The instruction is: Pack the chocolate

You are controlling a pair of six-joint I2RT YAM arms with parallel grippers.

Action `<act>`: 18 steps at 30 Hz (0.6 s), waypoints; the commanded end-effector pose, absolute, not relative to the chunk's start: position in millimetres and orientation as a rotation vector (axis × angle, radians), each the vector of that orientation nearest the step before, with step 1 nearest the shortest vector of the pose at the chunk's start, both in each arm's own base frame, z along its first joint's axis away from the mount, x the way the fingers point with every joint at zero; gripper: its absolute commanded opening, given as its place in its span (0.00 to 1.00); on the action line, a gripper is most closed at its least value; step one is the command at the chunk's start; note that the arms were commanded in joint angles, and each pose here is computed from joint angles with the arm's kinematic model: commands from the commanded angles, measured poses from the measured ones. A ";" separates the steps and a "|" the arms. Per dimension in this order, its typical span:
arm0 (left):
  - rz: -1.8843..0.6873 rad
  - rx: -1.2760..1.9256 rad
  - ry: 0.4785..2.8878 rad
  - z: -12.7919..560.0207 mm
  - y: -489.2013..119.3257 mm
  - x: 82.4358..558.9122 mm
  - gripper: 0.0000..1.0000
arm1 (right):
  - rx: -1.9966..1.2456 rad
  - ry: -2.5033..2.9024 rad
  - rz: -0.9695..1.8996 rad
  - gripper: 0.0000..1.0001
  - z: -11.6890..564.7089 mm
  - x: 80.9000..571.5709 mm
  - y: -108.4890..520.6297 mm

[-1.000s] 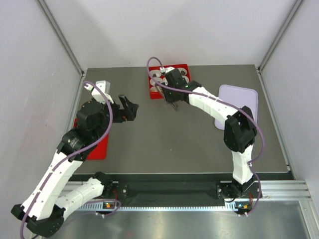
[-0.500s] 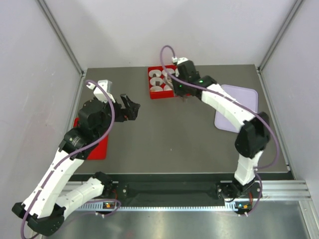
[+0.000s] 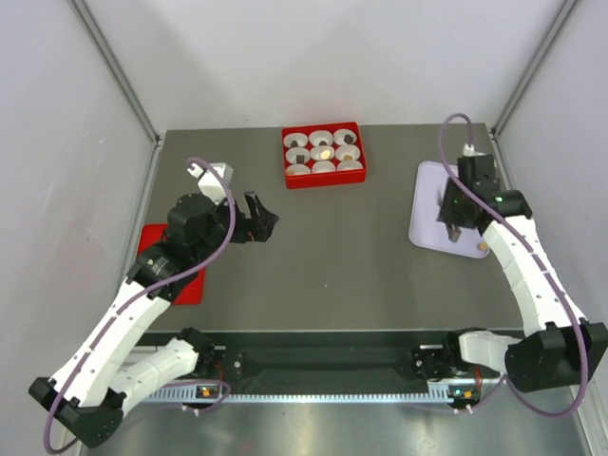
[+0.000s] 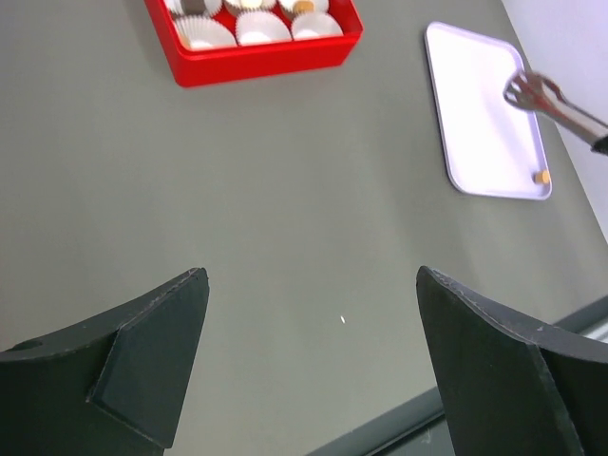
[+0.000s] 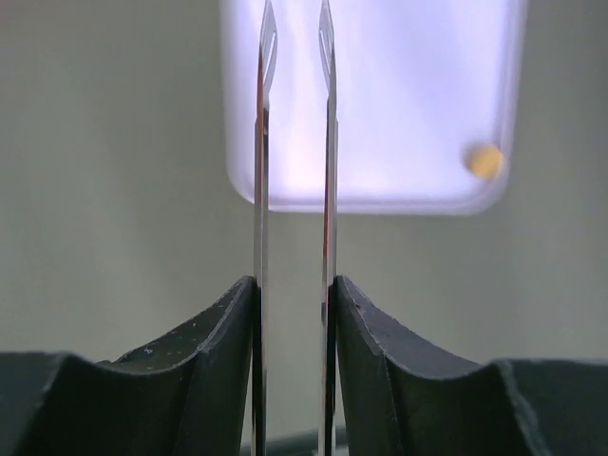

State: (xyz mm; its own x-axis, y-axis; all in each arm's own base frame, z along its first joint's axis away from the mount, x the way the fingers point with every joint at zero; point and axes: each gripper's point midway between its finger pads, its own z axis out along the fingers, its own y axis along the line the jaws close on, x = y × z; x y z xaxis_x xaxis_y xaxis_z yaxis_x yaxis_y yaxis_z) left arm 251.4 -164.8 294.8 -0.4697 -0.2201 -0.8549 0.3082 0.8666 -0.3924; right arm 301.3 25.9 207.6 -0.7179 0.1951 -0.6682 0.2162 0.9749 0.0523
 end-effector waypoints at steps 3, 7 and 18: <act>-0.696 0.073 1.913 301.2 -173.0 248.2 0.96 | 0.527 2.463 -0.128 0.38 184.5 258.3 -29.6; -0.735 0.092 1.922 295.3 -179.3 244.9 0.96 | 0.593 2.454 -0.157 0.39 182.9 246.6 -46.3; -0.816 0.070 1.942 273.2 -190.2 242.3 0.96 | 0.684 2.500 -0.167 0.38 163.3 229.5 -65.5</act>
